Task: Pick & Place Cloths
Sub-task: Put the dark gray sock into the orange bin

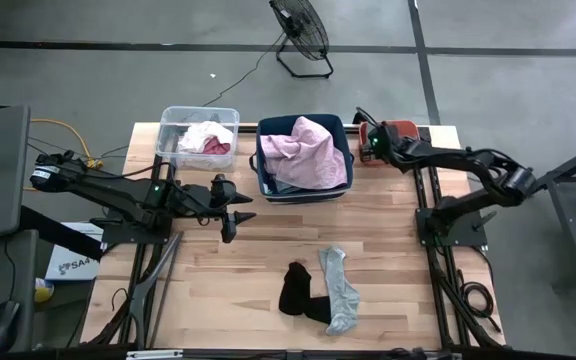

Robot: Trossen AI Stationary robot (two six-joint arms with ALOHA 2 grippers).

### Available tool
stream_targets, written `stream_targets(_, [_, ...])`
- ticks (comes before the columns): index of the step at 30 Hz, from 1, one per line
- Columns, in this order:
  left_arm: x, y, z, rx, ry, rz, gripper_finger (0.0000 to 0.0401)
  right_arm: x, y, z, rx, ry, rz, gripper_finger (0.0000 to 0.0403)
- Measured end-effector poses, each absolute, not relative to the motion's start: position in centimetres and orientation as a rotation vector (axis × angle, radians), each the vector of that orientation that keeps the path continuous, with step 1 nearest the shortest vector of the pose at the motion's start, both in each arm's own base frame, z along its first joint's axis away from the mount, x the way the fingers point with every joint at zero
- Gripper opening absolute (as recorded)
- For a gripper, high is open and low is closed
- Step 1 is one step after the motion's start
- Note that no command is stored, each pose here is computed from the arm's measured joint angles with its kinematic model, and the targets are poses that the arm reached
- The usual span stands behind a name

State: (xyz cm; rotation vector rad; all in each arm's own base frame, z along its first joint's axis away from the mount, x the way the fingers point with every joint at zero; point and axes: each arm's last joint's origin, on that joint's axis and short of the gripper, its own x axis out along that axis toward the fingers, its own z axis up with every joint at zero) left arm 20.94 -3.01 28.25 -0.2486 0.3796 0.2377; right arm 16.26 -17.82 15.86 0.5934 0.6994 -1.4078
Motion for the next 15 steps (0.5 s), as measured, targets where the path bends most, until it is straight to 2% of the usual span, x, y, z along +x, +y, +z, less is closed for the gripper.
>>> stream_targets(8, [20.9,-3.0,28.3,-0.249,0.379,0.238,0.0207,16.1,-16.9,18.9,0.522,0.534,-1.428,0.0003])
stream_targets(15, [20.9,-3.0,28.3,-0.249,0.379,0.237,0.0207,16.8,-17.8,19.7,0.465,0.416,-1.401,0.0003])
